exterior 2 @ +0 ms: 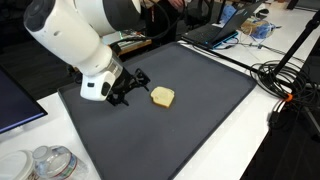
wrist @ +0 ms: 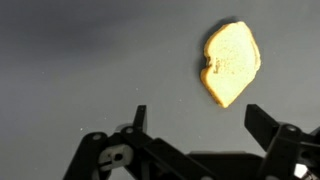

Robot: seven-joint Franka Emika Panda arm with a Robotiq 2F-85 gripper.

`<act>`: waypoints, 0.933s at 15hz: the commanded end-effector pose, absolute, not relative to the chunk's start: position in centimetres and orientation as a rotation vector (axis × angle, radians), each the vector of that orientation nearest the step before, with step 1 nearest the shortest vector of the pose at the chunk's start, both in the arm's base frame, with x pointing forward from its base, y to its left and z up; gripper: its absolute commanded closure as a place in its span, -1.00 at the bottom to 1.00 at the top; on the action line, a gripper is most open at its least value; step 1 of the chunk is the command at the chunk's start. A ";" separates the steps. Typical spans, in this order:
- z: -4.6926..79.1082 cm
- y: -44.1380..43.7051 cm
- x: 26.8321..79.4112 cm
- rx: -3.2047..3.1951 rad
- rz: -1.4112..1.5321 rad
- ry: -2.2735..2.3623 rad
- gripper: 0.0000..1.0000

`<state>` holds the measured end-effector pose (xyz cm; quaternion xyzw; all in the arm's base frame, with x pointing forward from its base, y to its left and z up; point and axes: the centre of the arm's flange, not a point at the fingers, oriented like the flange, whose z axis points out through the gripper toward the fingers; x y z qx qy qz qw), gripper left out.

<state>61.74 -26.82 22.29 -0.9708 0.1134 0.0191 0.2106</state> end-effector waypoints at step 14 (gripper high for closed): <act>22.5 -19.6 71.8 -2.962 0.256 0.320 -1.00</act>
